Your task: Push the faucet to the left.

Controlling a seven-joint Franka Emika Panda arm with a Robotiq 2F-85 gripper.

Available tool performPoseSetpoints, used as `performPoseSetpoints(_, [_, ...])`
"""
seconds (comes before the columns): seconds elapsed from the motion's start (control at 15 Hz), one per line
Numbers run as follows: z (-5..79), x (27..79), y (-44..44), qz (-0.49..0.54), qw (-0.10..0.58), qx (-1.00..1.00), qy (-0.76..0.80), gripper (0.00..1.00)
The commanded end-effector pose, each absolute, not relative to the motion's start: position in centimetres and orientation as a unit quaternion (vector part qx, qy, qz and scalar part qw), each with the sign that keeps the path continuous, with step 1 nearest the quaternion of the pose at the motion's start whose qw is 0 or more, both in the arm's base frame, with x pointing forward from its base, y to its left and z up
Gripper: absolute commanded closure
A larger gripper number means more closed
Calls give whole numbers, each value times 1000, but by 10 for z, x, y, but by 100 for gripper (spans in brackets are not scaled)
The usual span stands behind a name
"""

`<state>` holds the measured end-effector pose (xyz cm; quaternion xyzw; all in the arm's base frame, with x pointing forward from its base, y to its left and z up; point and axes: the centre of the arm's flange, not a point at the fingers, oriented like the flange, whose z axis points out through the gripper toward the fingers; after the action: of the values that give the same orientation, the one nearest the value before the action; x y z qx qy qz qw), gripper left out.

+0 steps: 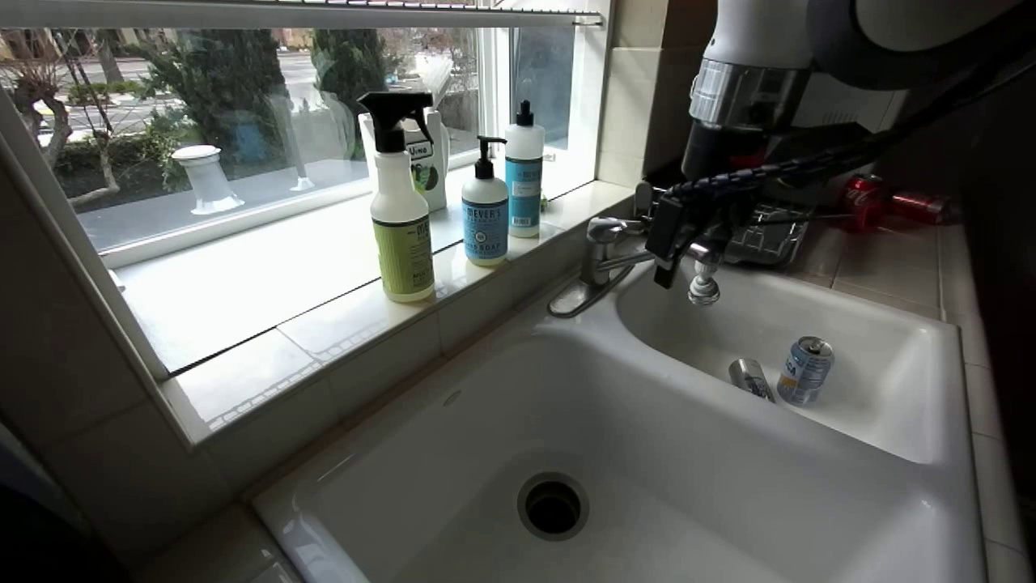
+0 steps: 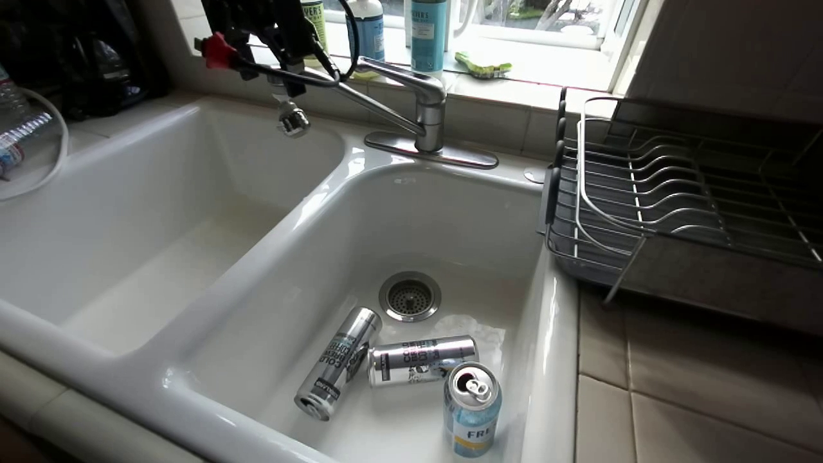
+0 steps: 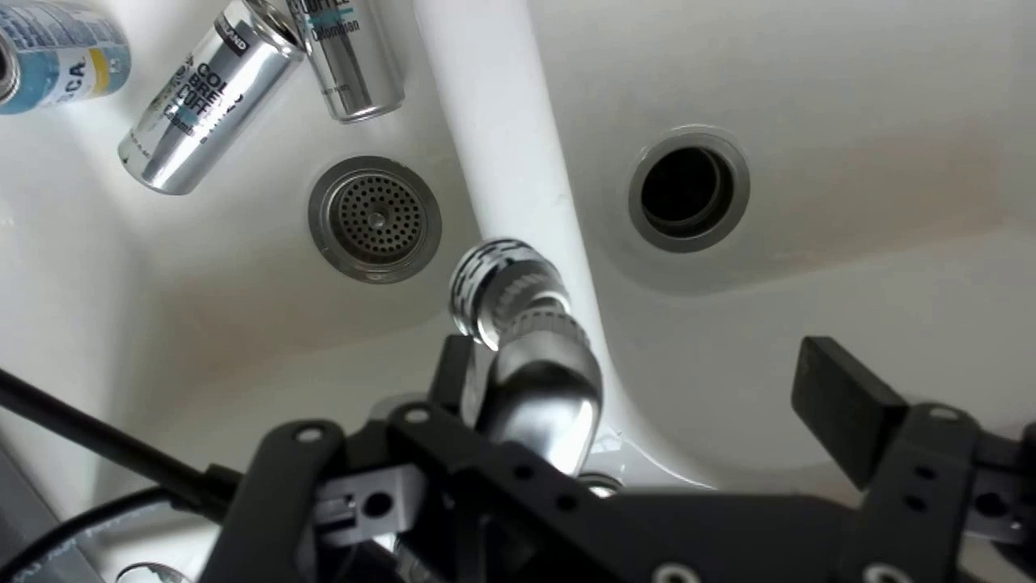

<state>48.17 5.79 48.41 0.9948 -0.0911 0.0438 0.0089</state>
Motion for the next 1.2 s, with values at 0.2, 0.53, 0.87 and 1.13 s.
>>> performPoseSetpoints(0.2, [479,515,102,53,-26,992,-109,0])
performPoseSetpoints(0.53, [474,526,123,53,-23,992,-109,0])
performPoseSetpoints(0.87, [471,531,133,62,-24,992,-111,0])
performPoseSetpoints(1.13, [479,526,122,63,-15,991,-120,0])
